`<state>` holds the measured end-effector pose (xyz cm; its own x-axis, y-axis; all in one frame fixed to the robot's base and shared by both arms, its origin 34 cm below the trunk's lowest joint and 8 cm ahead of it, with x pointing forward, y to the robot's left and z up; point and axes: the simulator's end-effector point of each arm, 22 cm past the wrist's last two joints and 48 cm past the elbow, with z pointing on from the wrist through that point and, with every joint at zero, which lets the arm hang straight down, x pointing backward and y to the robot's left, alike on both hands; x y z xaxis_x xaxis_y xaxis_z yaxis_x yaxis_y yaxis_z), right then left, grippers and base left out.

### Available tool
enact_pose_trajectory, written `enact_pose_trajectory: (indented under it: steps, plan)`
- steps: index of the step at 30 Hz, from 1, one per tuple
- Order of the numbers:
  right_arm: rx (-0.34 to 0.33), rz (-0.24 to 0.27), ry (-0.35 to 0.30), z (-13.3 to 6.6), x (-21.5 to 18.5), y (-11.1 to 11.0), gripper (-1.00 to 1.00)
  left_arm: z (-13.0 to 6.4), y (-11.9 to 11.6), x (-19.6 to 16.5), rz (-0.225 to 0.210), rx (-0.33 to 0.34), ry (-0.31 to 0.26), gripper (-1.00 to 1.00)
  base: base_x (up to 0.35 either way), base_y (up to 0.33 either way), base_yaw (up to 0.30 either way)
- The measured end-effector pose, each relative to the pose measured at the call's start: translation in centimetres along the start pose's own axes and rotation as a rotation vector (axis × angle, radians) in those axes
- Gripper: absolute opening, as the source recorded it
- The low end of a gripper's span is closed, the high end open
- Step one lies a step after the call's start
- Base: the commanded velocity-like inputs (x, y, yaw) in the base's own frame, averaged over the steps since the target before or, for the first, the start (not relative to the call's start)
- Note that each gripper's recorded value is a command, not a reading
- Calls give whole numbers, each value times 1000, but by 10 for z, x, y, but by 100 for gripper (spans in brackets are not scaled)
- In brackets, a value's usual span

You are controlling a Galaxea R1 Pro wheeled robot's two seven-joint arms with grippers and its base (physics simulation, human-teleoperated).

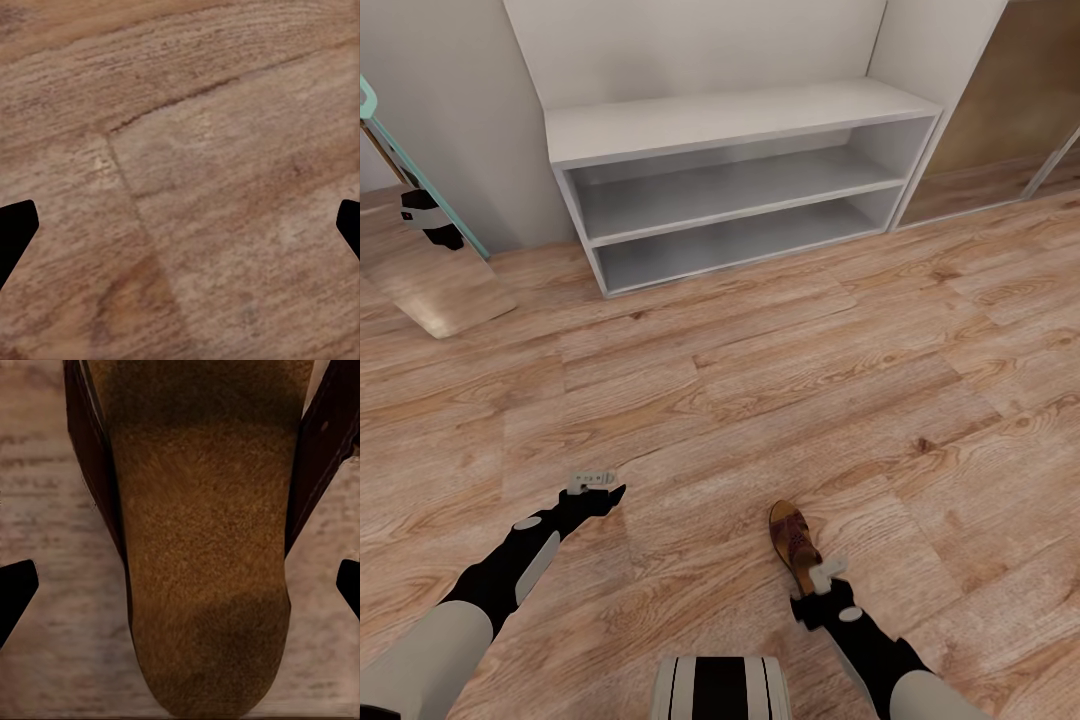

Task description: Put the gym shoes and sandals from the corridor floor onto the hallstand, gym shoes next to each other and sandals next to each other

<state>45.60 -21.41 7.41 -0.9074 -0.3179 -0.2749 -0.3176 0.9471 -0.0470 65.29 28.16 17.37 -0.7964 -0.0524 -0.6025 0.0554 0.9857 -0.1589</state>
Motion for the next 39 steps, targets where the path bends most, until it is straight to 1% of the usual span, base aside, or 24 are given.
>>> enact_pose_trajectory:
  steps: [4, 10, 32, 39]
  plan:
    - [-4, -2, 14, 0, 7, 2, 100, 0, 0, 0, 0, 0, 0, 100, 0, 0, 0]
    - [-13, -1, 42, 6, 21, 6, 100, 7, 2, 16, -4, -1, 25, 100, 0, 0, 0]
    - [-14, 2, 48, 8, 24, 7, 100, 8, 2, 20, -5, -2, 32, 100, 0, 0, 0]
    - [-15, 2, 49, 8, 25, 7, 100, 8, 2, 20, -5, -2, 33, 100, 0, 0, -131]
